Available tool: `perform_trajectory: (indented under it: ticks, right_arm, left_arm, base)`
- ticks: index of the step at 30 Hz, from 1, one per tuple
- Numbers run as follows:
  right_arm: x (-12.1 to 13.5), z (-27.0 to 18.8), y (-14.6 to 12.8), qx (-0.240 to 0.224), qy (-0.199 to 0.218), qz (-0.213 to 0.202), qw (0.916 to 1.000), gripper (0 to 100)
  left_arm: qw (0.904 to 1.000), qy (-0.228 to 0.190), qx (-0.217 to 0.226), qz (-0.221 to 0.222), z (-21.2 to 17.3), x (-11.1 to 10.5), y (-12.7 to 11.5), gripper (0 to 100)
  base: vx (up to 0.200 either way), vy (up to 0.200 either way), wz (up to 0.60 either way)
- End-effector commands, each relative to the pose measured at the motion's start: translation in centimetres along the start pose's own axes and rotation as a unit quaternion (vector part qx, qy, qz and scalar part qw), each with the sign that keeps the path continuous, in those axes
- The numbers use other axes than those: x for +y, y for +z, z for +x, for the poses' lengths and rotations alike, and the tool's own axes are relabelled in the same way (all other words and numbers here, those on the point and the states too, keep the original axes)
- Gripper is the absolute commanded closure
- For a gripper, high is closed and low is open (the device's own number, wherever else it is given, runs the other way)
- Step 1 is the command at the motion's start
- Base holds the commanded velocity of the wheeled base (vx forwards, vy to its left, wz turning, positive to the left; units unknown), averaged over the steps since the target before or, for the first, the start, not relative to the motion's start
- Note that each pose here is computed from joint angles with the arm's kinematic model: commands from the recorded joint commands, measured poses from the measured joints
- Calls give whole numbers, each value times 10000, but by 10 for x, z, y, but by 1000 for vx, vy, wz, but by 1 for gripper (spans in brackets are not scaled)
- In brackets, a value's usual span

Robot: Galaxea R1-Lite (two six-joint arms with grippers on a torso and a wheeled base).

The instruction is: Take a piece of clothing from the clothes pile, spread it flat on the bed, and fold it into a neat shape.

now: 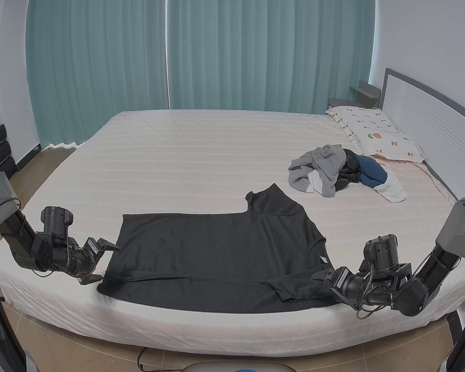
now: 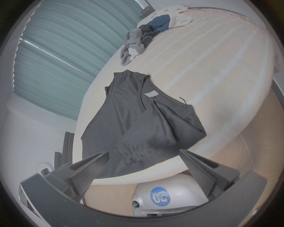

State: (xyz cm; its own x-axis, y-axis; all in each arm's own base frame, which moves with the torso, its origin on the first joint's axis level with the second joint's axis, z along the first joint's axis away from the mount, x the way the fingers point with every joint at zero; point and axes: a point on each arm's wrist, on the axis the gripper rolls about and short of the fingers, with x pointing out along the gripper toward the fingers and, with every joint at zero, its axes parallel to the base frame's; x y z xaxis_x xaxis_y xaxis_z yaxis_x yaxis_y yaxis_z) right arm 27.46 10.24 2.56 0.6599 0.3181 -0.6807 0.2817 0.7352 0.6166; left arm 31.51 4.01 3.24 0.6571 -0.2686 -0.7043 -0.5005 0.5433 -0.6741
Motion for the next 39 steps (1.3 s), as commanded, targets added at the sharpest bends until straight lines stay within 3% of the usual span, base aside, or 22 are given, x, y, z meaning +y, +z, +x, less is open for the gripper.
perform_trajectory:
  ticks: [1, 9, 32, 33, 39]
  right_arm:
    - [-4, 6, -6, 108, -108, 168, 9997, 0]
    - [-4, 19, -7, 56, -62, 423, 9991, 0]
    - [-10, 34, 1, -200, -71, 496, 9985, 0]
    - [-11, 34, 0, -192, -84, 497, 9985, 100]
    - [-11, 32, 0, -248, -141, 485, 9984, 100]
  left_arm:
    - [10000, -18, -17, -17, -4, 1, -1, 0]
    - [9999, 19, 16, -106, -1, 3, -1, 0]
    - [9999, 41, 34, -132, 2, 5, -1, 0]
    - [9999, 41, 34, -140, 2, 5, -1, 0]
    - [9999, 37, 25, -143, 2, 5, 0, 0]
  base:
    - [0, 0, 0]
    - [0, 0, 0]
    - [0, 0, 0]
    - [0, 0, 0]
    - [0, 0, 0]
